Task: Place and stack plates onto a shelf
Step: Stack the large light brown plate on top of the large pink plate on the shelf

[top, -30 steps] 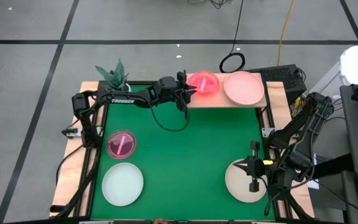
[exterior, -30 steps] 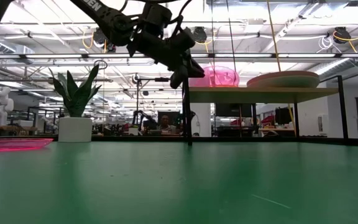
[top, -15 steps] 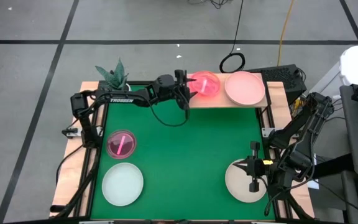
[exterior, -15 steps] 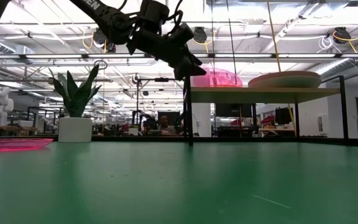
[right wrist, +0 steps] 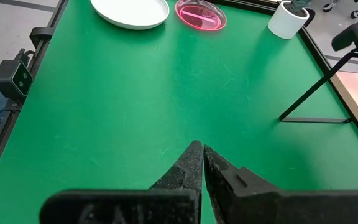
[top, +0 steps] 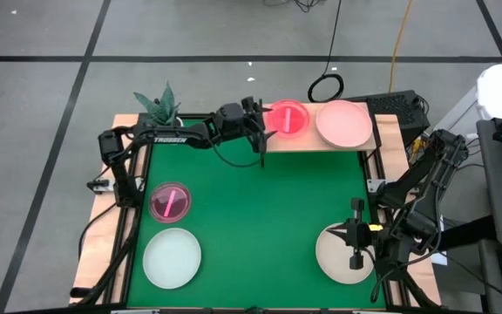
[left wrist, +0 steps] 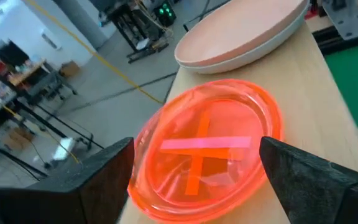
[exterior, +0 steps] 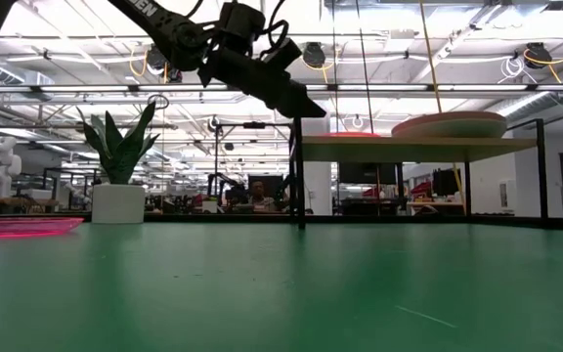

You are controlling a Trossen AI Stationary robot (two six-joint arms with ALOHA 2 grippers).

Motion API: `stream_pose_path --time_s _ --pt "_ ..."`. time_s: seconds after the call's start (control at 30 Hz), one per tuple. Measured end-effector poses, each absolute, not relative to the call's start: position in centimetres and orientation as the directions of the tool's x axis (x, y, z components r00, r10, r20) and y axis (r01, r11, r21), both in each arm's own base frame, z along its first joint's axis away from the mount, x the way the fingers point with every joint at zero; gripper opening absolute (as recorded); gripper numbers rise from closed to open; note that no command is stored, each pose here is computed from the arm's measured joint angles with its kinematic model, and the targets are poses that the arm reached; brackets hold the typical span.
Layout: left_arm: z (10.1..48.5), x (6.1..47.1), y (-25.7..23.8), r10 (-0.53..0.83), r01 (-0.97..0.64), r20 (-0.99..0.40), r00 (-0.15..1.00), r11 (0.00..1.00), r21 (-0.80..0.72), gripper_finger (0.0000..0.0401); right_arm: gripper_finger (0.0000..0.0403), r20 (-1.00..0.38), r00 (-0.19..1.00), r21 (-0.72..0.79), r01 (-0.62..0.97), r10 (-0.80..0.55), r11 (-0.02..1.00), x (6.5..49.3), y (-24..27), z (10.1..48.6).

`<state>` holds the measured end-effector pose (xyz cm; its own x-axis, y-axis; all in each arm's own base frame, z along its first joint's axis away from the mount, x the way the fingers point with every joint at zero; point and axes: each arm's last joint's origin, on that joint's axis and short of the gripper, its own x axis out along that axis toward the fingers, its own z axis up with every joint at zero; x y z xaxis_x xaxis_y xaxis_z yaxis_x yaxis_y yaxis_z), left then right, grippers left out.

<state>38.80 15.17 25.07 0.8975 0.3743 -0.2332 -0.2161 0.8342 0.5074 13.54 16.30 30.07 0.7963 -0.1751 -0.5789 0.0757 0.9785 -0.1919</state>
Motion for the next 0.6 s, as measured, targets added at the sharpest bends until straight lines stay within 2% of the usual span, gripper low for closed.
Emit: stream_pose_path --time_s 0.17,0.3,0.6 --pt "26.3 38.4 13.2 0.330 -0.199 -0.260 0.907 0.883 0.426 0.0352 0.0000 -0.579 0.796 -0.190 0.077 -0.175 0.979 13.5 16.3 30.1" --pt "29.0 37.4 11.2 0.303 -0.194 -0.238 0.923 0.899 0.392 0.0352 0.0000 -0.577 0.799 -0.180 0.080 -0.171 0.980 13.6 16.4 29.9" --pt "32.2 34.7 6.2 0.249 -0.136 -0.324 0.913 0.933 0.333 0.0351 0.0000 -0.563 0.812 -0.124 0.097 -0.150 0.988 13.8 16.7 29.6"
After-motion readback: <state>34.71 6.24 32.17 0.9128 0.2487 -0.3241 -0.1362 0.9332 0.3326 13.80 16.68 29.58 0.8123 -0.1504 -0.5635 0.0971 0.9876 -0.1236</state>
